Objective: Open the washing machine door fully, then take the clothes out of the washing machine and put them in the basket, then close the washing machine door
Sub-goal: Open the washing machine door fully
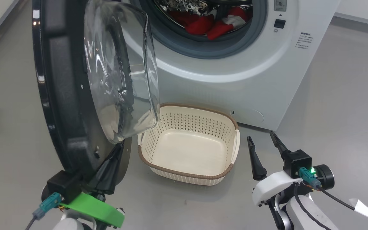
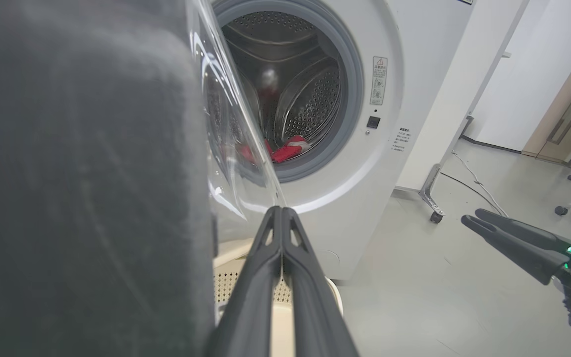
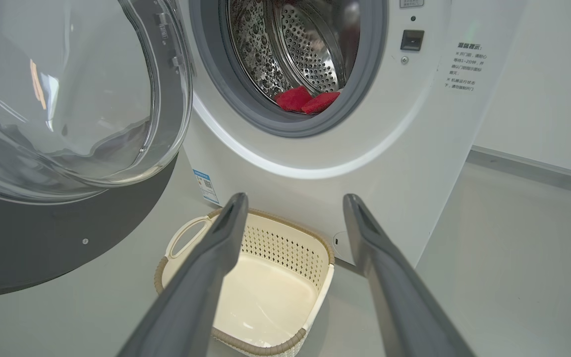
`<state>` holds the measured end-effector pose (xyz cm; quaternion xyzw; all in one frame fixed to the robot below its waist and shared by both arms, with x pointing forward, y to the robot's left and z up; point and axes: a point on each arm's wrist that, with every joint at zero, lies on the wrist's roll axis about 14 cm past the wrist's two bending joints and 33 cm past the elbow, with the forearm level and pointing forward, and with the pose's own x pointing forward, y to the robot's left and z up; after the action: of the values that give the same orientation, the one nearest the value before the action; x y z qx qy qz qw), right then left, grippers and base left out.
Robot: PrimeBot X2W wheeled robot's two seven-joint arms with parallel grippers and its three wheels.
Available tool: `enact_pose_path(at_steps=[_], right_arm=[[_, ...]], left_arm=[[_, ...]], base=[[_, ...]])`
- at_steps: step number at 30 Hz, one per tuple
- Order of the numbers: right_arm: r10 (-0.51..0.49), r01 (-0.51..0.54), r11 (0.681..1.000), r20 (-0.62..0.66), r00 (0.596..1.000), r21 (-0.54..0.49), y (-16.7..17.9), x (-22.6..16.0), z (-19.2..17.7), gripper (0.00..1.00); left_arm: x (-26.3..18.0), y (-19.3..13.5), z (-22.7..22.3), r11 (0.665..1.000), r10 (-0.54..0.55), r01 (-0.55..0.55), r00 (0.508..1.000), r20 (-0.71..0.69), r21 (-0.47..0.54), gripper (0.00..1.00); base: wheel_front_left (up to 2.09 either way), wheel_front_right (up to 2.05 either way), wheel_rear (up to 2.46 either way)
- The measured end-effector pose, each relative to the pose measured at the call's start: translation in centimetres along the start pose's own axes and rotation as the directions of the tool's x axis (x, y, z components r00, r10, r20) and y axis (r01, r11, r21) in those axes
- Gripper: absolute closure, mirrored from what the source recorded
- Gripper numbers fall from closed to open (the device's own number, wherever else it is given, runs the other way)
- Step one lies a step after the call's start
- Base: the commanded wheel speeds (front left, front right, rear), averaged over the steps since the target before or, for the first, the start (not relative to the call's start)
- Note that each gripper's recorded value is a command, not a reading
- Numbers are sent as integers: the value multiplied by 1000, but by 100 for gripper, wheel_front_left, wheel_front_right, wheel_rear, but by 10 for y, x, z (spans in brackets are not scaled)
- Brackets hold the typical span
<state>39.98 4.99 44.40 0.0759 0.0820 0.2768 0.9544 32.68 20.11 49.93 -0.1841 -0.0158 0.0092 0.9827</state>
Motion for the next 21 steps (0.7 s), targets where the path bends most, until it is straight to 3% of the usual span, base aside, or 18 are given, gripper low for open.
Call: enact_pose_path(at_steps=[9,21], right_arm=[[60,-60,998,-18,998,2,19,6,-7,0],[79,-78,997,-48,996,14,23,3,-18,0]], left_arm=[[-18,63,16,976,212,-213,977,37,35,100],[-39,142,31,890,448,-451,892,56,65,100]], base=[[0,0,0],[0,0,0]])
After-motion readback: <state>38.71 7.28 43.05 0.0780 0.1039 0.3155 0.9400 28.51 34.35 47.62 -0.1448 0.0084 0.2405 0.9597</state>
